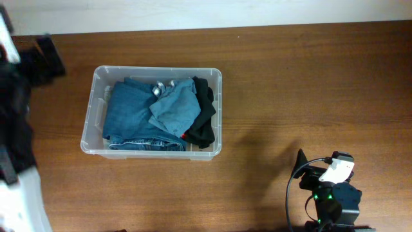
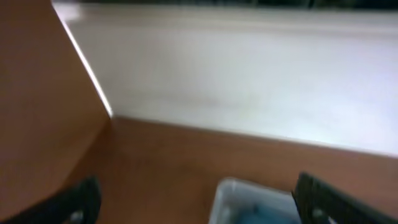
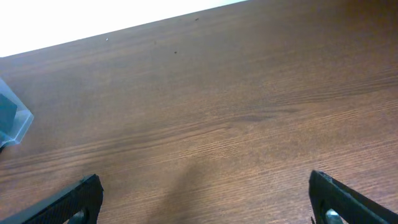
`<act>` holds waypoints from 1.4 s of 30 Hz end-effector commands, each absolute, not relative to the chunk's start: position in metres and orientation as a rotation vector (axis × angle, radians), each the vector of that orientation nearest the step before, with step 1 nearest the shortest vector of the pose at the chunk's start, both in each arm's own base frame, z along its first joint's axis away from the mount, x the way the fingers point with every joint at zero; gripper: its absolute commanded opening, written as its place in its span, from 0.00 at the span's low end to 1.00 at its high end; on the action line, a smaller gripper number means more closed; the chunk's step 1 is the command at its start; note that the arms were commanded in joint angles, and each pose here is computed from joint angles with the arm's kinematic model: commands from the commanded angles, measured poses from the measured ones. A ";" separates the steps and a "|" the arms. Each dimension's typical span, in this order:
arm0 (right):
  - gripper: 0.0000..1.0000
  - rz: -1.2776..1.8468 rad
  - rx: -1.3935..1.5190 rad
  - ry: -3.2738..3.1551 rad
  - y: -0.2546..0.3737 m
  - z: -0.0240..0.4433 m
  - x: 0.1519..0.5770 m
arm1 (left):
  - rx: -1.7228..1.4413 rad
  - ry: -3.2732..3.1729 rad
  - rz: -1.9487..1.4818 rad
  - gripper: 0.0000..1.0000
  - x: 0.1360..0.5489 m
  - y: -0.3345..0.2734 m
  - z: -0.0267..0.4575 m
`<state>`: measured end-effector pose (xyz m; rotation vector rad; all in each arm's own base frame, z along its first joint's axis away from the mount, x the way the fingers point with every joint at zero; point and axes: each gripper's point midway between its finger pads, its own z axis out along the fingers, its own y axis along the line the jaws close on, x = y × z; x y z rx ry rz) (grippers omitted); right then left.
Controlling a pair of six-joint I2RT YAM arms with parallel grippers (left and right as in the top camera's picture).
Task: Pack container
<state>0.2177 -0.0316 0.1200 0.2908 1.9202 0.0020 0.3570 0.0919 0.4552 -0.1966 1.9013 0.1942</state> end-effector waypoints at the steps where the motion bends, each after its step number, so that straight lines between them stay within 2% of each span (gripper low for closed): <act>1: 0.98 0.008 0.301 1.915 -0.032 0.119 0.218 | -0.061 1.891 0.199 0.99 0.329 0.073 0.409; 16: 0.99 0.008 0.301 1.915 -0.032 0.119 0.218 | 0.113 1.738 0.068 0.99 0.251 0.008 0.244; 26: 0.98 0.008 0.301 1.915 -0.032 0.119 0.218 | 0.133 1.724 0.073 0.99 0.239 -0.002 0.167; 29: 0.98 0.008 0.301 1.915 -0.032 0.119 0.218 | 0.135 1.720 0.071 0.99 0.239 -0.002 0.153; 42: 0.98 0.009 0.300 1.915 -0.032 0.119 0.218 | 0.137 1.704 0.071 0.99 0.241 -0.003 0.154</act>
